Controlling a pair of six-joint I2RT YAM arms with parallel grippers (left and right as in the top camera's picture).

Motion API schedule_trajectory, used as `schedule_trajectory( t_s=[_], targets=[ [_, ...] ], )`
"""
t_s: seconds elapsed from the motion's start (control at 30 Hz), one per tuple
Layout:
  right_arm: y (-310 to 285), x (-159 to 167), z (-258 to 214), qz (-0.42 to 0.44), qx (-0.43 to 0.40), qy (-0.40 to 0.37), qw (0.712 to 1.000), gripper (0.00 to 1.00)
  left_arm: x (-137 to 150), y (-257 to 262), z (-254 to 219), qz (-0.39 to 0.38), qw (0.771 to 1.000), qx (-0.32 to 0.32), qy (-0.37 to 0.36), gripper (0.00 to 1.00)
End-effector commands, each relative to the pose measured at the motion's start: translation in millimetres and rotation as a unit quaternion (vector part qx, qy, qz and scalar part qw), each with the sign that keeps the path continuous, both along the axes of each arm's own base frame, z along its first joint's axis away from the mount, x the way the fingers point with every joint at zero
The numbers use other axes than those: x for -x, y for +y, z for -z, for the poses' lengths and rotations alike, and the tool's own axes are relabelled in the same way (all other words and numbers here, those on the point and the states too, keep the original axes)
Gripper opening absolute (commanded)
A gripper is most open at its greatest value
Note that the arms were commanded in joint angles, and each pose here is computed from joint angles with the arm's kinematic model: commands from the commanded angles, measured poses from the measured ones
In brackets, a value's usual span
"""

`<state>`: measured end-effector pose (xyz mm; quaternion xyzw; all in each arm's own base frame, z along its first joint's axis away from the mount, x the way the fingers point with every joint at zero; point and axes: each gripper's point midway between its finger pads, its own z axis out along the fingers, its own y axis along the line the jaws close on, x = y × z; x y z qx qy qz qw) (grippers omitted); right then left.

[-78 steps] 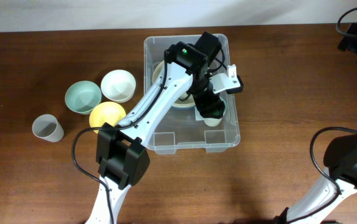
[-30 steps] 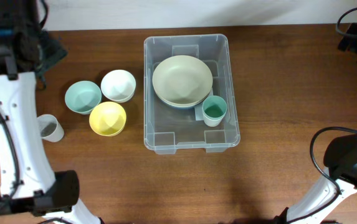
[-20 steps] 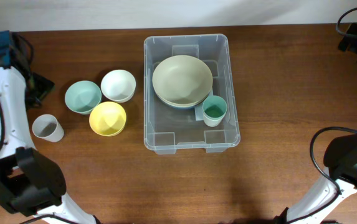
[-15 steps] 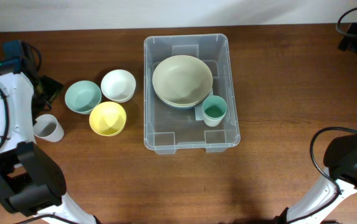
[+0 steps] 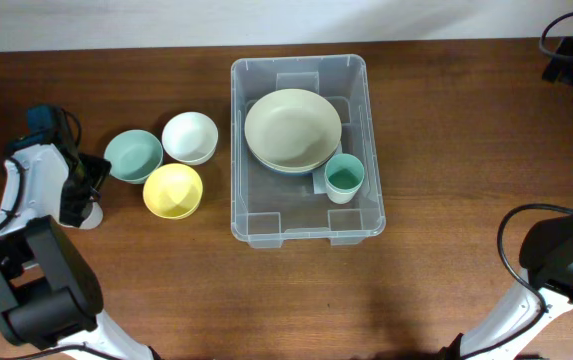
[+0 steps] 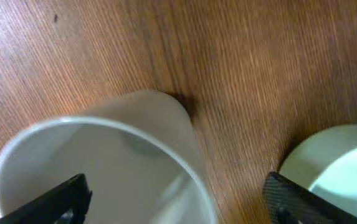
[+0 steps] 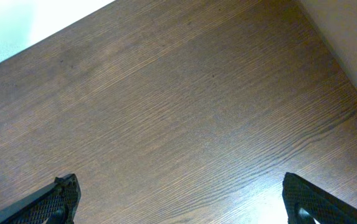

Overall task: Pack container
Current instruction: 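Move the left gripper to the grey cup and grasp its rim, then lift the grey cup and stack it onto the cups in the bin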

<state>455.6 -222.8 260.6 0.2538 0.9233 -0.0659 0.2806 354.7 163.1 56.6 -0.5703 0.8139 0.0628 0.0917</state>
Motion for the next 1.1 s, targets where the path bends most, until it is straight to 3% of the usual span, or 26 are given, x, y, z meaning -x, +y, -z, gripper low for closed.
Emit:
schedule_trajectory(
  t_s=[0.0, 0.13, 0.17, 0.23, 0.27, 0.33, 0.5, 0.6, 0.7, 0.73, 0.77, 0.8, 0.83, 0.87, 1.03, 1.07],
  targets=[
    [-2, 1, -12, 0.007, 0.007, -0.014, 1.000, 0.99, 4, 5, 0, -0.019, 1.000, 0.002, -0.004, 0.76],
    [-2, 1, -12, 0.007, 0.007, -0.014, 1.000, 0.99, 4, 6, 0, -0.020, 1.000, 0.001, -0.006, 0.46],
    [-1, 1, -12, 0.007, 0.006, -0.014, 1.000, 0.99, 4, 6, 0, -0.020, 1.000, 0.001, -0.006, 0.43],
    [-2, 1, -12, 0.007, 0.006, -0.013, 1.000, 0.99, 3, 6, 0, -0.020, 1.000, 0.000, -0.007, 0.07],
    [-2, 1, -12, 0.007, 0.006, -0.013, 1.000, 0.99, 2, 7, 0, -0.020, 1.000, -0.001, -0.010, 0.02],
    [-2, 1, -12, 0.007, 0.007, -0.014, 1.000, 0.99, -1, 11, -4, -0.018, 1.000, -0.012, -0.014, 0.01],
    [-2, 1, -12, 0.007, 0.007, -0.014, 1.000, 0.99, -25, 31, -52, 0.100, 0.993, -0.050, -0.037, 0.01],
    [-2, 1, -12, 0.007, 0.006, -0.013, 1.000, 0.99, -50, 22, -95, 0.191, 0.976, -0.053, -0.085, 0.01],
    [-2, 1, -12, 0.007, 0.007, -0.014, 1.000, 0.99, -95, -38, -157, 0.367, 0.906, -0.011, -0.208, 0.01],
    [-2, 1, -12, 0.007, 0.006, -0.013, 1.000, 0.99, -104, -63, -174, 0.414, 0.877, 0.006, -0.244, 0.01],
    [-2, 1, -12, 0.007, 0.007, -0.014, 1.000, 0.99, -111, -101, -197, 0.476, 0.831, 0.029, -0.287, 0.01],
    [-2, 1, -12, 0.007, 0.007, -0.014, 1.000, 0.99, -113, -123, -208, 0.508, 0.804, 0.039, -0.305, 0.01],
    [-2, 1, -12, 0.007, 0.007, -0.014, 1.000, 0.99, -114, -157, -222, 0.551, 0.768, 0.048, -0.323, 0.01],
    [-2, 1, -12, 0.007, 0.007, -0.014, 1.000, 0.99, -113, -171, -226, 0.569, 0.753, 0.050, -0.327, 0.01],
    [-2, 1, -12, 0.007, 0.007, -0.014, 1.000, 0.99, -92, -303, -235, 0.704, 0.628, 0.062, -0.326, 0.01],
    [-2, 1, -12, 0.007, 0.007, -0.014, 1.000, 0.99, -80, -338, -235, 0.746, 0.579, 0.058, -0.323, 0.01]
  ],
)
